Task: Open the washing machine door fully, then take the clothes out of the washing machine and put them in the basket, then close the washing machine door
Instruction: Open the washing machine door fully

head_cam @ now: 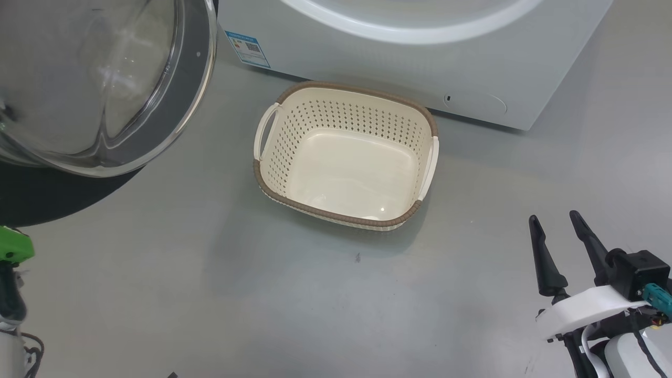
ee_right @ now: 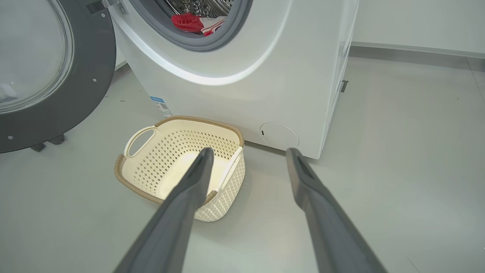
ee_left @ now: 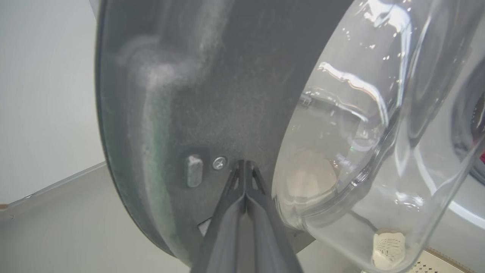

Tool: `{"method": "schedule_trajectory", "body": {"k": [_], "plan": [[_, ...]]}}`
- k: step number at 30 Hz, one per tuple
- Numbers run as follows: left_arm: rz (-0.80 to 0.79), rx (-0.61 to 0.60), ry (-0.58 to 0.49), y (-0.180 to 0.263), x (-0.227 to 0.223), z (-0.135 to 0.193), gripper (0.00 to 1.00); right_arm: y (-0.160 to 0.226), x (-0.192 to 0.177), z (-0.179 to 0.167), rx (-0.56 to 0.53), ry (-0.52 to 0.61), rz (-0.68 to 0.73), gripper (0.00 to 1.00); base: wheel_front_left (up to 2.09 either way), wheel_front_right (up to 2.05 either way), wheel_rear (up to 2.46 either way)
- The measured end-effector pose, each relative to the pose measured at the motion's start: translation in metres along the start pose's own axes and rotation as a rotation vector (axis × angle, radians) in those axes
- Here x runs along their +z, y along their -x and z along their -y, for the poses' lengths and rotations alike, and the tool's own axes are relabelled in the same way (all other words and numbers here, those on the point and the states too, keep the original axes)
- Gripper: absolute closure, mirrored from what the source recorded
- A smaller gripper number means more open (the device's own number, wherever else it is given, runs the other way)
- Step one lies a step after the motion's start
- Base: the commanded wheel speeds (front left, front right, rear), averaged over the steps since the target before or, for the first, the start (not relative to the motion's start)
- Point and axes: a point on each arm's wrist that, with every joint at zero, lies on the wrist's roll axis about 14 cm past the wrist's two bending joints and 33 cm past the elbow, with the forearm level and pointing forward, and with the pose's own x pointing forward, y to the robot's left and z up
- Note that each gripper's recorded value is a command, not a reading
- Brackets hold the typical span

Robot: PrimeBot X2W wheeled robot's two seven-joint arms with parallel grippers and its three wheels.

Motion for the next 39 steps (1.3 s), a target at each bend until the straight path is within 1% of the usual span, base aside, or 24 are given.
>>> {"method": "schedule_trajectory", "body": {"k": [7, 19, 25, 31, 35, 39], "plan": [[-0.003, 0.032, -0.041, -0.013, 0.004, -0.01, 1.0, -0.004, -0.003, 0.007, -0.004, 0.003, -0.017, 0.0, 0.0, 0.0, 0.0], [-0.017, 0.039, -0.047, -0.025, 0.001, -0.007, 1.0, -0.007, -0.005, 0.015, -0.017, 0.005, -0.024, 0.0, 0.0, 0.0, 0.0], [-0.025, 0.001, -0.052, -0.02, -0.003, 0.001, 1.0, -0.006, 0.003, 0.011, -0.014, 0.009, -0.003, 0.0, 0.0, 0.0, 0.0], [-0.034, -0.085, -0.073, -0.011, -0.008, 0.022, 1.0, -0.004, 0.011, 0.005, -0.016, 0.008, 0.027, 0.0, 0.0, 0.0, 0.0], [-0.021, -0.135, -0.093, -0.006, -0.005, 0.033, 1.0, -0.001, 0.017, 0.0, -0.017, 0.003, 0.051, 0.0, 0.0, 0.0, 0.0], [-0.003, -0.189, -0.09, 0.0, -0.001, 0.047, 1.0, 0.003, 0.023, -0.005, -0.02, 0.0, 0.071, 0.0, 0.0, 0.0, 0.0]]}}
